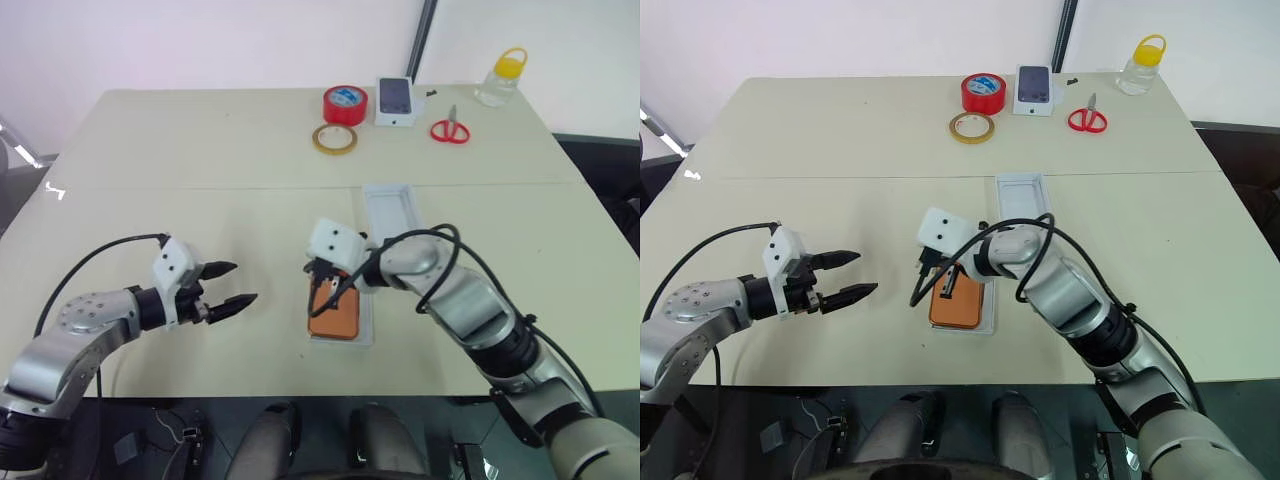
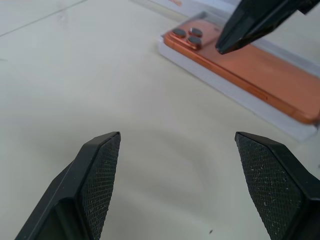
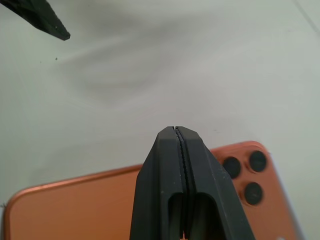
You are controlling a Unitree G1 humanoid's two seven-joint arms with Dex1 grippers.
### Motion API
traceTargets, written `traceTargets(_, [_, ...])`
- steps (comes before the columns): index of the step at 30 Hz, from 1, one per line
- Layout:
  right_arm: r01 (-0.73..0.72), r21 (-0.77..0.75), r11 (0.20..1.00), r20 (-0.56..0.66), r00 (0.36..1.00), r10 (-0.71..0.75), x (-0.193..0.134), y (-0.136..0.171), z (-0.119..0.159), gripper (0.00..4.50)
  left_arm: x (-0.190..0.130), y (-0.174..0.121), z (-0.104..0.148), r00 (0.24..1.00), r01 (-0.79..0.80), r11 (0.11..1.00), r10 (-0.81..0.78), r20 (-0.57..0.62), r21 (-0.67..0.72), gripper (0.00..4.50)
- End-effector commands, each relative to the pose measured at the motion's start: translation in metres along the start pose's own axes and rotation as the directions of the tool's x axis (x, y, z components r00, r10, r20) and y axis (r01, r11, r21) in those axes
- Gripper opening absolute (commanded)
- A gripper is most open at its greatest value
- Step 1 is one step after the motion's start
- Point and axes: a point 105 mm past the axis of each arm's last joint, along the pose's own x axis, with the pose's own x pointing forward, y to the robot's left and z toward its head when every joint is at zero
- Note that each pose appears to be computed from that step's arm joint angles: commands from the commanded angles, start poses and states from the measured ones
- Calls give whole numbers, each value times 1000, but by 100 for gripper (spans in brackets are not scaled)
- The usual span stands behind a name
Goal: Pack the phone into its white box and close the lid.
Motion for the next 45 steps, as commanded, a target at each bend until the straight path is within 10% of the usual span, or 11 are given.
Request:
traceTargets(1, [3, -32, 999, -22, 1000, -4, 2, 3, 9, 0, -7, 3, 2, 999, 26, 996, -24, -26, 88, 384])
traceTargets(22, [-13, -42, 999, -173, 985, 5, -6, 0, -7, 0, 1, -7, 2, 995, 96, 992, -96, -8, 87, 384])
traceTargets(30, [79, -93, 993, 137, 988, -66, -30, -18, 31, 0, 9, 8, 2, 1000, -13, 1000, 12, 4, 14, 384])
traceTargets(40, [99, -148, 984, -58, 992, -109, -89, -43, -45, 0, 28, 17, 13, 996, -41, 999, 43, -74, 29, 384])
traceTargets(45, [104, -159, 982, -158, 979, -129, -90, -49, -71, 0, 48, 12, 22, 992, 90, 994, -83, -97, 67, 197])
